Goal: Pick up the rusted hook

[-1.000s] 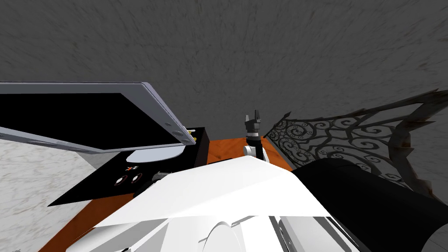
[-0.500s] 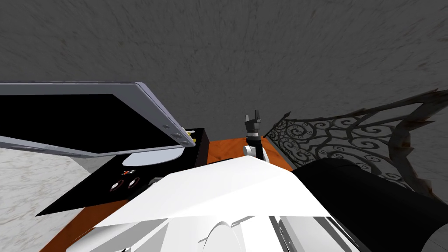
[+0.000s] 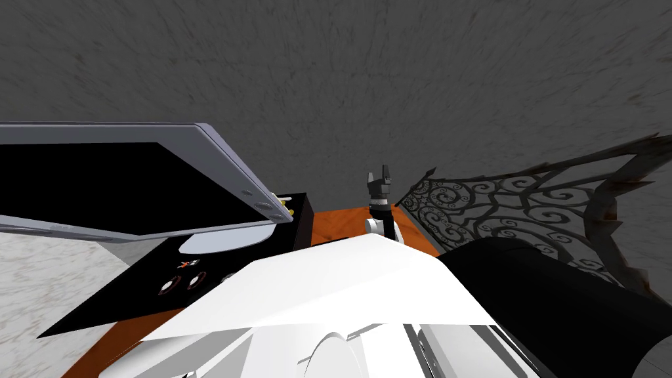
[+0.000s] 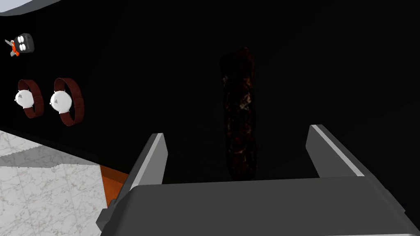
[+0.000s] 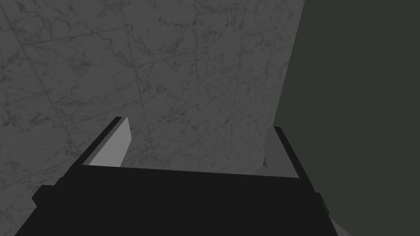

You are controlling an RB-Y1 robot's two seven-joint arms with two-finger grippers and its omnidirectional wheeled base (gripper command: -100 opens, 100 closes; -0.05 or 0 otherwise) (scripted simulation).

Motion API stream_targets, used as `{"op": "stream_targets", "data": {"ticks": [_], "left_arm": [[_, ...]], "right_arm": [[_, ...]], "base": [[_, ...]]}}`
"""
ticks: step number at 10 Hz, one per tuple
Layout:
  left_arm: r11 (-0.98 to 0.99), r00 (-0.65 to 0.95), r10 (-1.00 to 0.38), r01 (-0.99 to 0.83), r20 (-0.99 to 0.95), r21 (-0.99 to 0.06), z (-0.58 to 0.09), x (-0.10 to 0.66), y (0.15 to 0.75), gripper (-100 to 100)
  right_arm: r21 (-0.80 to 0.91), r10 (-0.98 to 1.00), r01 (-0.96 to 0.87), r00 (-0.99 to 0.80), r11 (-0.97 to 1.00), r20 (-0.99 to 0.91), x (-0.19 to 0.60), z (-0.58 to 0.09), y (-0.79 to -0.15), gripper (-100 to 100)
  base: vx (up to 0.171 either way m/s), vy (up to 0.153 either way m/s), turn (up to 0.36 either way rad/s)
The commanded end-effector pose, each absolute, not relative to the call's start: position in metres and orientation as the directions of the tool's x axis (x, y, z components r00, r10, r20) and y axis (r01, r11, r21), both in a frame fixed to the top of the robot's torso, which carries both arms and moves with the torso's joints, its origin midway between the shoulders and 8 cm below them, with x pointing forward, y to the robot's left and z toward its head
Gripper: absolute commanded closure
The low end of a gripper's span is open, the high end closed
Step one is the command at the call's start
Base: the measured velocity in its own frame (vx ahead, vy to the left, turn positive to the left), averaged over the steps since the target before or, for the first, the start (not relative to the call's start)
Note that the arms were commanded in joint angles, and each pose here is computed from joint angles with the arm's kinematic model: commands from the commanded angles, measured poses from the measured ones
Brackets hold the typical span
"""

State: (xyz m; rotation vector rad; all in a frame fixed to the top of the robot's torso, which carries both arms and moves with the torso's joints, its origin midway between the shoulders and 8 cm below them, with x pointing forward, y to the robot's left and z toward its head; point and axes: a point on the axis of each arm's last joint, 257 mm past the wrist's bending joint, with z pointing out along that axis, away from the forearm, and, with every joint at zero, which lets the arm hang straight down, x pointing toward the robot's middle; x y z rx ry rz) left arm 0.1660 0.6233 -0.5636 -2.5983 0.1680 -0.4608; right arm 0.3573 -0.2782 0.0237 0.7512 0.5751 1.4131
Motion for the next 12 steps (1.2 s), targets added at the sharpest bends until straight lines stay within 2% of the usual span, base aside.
{"op": "stream_targets", "data": {"ticks": [1,2,3,4,12], "left_arm": [[-0.875,0.939,-0.190,-0.029,0.288,-0.483,-0.567,0.163,0.623,-100],[-0.875,0.938,-0.191,-0.029,0.289,-0.483,-0.566,0.164,0.623,-100],[-0.875,0.938,-0.191,-0.030,0.289,-0.483,-0.566,0.164,0.623,0],[-0.875,0.937,-0.199,-0.037,0.289,-0.483,-0.576,0.164,0.609,-100],[-0.875,0.935,-0.207,-0.045,0.288,-0.483,-0.586,0.164,0.593,-100]], "right_arm": [[0.755,0.993,-0.655,0.091,0.000,0.079,0.357,0.024,-0.278,0],[0.755,0.993,-0.655,0.091,0.000,0.079,0.357,0.024,-0.278,0],[0.755,0.993,-0.655,0.091,0.000,0.079,0.357,0.024,-0.278,0],[0.755,0.993,-0.655,0.091,0.000,0.079,0.357,0.024,-0.278,0],[0.755,0.993,-0.655,0.091,0.000,0.079,0.357,0.024,-0.278,0]], "base": [[0.012,0.008,-0.001],[0.000,0.000,0.000],[0.000,0.000,0.000],[0.033,0.066,0.073],[0.001,0.010,-0.006]]}}
